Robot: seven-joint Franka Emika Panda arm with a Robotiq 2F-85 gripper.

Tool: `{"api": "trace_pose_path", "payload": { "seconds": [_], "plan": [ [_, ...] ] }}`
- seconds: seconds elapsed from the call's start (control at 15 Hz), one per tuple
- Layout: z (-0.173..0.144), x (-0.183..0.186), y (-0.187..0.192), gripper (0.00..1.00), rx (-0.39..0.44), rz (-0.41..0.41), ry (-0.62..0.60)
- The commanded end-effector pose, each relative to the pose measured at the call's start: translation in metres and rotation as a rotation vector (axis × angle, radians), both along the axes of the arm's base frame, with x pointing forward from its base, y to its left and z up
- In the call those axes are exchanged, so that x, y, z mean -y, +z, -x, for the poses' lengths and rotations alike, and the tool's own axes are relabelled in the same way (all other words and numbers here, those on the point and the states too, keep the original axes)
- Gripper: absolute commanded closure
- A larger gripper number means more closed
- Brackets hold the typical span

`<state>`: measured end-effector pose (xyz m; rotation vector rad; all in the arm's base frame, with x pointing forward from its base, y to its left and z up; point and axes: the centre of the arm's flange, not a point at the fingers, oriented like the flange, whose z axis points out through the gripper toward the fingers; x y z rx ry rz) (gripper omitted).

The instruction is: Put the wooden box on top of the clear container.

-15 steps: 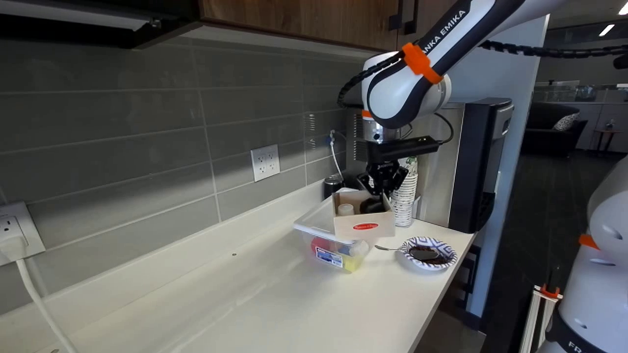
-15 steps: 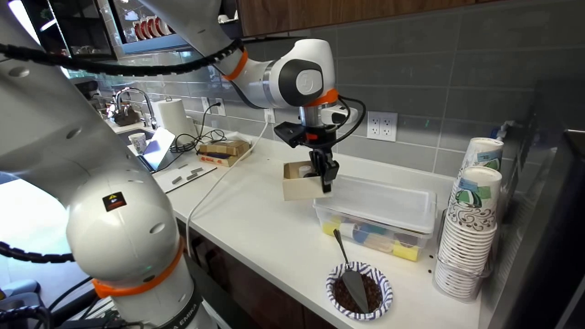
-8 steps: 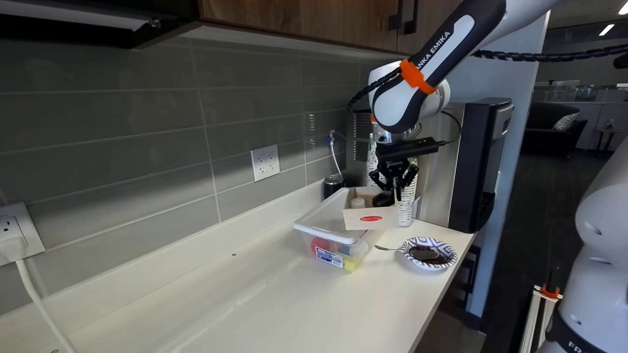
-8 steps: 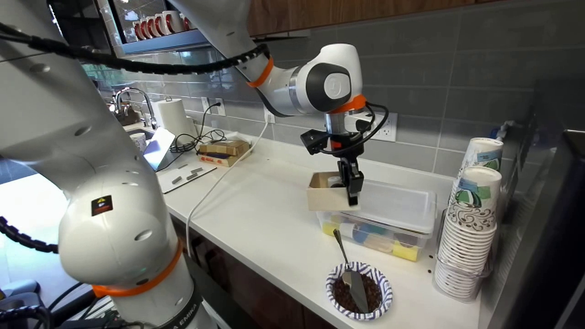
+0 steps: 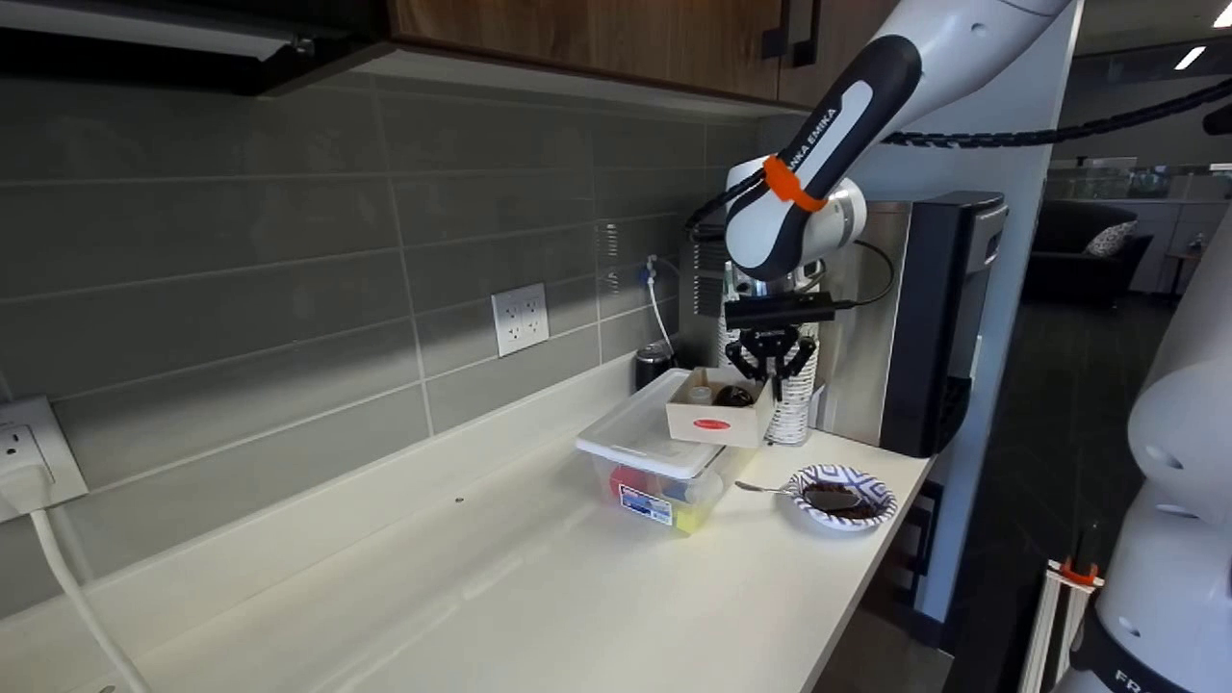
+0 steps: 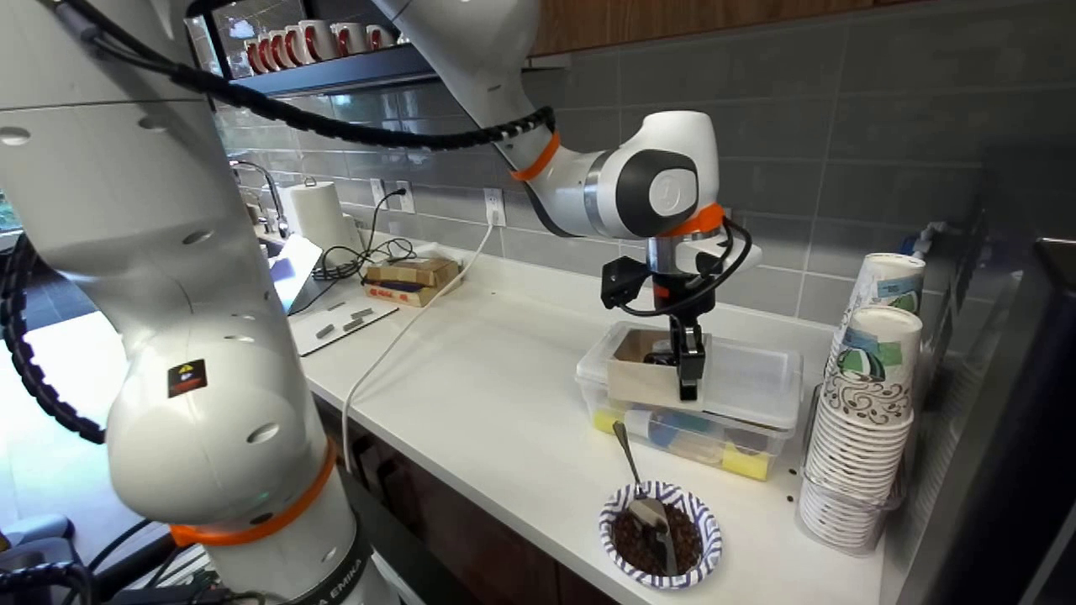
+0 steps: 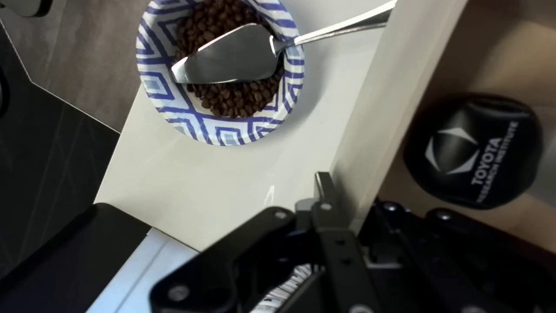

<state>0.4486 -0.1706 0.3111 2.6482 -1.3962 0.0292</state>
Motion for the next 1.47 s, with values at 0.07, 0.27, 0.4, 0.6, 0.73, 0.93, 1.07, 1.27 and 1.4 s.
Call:
{"api": "trace_pose_path", "payload": {
  "seconds": [0.07, 0.27, 0.4, 0.6, 0.73, 0.93, 1.07, 1.27, 1.4],
  "plan": [
    [-0.026, 0.017, -0.012, 0.96, 0.040, -0.050, -0.121],
    [-0.033, 0.021, -0.010, 0.96, 0.079, -0.080, -0.170],
    [-0.038, 0.021, -0.006, 0.96, 0.110, -0.097, -0.195],
    [-0.042, 0.020, -0.002, 0.96, 0.131, -0.113, -0.212],
    [-0.044, 0.019, -0.001, 0.96, 0.136, -0.115, -0.215],
    [-0.044, 0.019, -0.001, 0.60, 0.129, -0.112, -0.213],
    [-0.043, 0.019, -0.001, 0.46, 0.129, -0.111, -0.215],
    [-0.044, 0.018, 0.001, 0.24, 0.134, -0.111, -0.212],
    [-0.044, 0.017, 0.003, 0.08, 0.131, -0.117, -0.201]
  ]
}}
